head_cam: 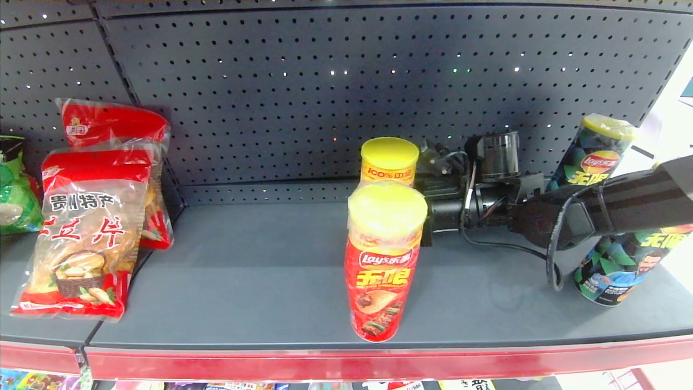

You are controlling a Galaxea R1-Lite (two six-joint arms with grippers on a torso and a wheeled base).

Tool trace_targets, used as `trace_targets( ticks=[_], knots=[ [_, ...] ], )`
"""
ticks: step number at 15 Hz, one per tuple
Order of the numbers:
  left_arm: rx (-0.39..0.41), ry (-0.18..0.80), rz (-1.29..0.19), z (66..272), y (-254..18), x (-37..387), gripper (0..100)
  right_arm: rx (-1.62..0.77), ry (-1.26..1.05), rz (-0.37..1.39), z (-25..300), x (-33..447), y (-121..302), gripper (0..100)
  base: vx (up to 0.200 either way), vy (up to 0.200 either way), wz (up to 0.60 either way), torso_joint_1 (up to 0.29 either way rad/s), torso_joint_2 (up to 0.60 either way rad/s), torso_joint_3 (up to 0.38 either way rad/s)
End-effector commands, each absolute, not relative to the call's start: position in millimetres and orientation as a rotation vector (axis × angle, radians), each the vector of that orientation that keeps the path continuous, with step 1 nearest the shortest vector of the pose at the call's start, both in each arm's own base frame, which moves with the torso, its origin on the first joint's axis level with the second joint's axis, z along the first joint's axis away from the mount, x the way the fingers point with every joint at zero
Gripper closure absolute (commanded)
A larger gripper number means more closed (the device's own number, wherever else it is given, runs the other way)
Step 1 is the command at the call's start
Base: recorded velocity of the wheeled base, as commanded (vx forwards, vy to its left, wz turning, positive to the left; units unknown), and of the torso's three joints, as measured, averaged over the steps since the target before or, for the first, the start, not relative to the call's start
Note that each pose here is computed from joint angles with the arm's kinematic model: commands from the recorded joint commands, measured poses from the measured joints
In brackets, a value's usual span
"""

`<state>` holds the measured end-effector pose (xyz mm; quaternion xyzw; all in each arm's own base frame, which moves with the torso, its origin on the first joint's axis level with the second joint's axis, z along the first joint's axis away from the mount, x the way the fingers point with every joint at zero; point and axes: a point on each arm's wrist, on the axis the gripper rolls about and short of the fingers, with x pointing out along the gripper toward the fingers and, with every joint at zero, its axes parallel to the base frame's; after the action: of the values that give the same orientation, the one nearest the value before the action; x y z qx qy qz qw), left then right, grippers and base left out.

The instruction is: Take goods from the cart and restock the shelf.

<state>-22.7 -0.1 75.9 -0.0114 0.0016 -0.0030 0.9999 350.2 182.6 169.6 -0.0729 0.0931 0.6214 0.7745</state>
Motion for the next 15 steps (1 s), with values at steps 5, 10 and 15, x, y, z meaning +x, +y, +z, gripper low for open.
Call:
trace_targets(
  ticks=[5, 10, 15],
  knots=[
    [-0.023, 0.005, -0.006, 76, 0, -23, 0, -0.147, 0.212, 1.281, 165, 365, 159, 0, 0.0, 0.0, 0.0, 0.0, 0.0, 0.0],
    [-0.023, 0.005, -0.006, 76, 0, -23, 0, -0.148, 0.21, 1.278, 166, 365, 156, 0, 0.0, 0.0, 0.0, 0.0, 0.0, 0.0],
    [-0.023, 0.005, -0.006, 76, 0, -23, 0, -0.152, 0.202, 1.298, 168, 361, 163, 0, 0.0, 0.0, 0.0, 0.0, 0.0, 0.0]
  ],
)
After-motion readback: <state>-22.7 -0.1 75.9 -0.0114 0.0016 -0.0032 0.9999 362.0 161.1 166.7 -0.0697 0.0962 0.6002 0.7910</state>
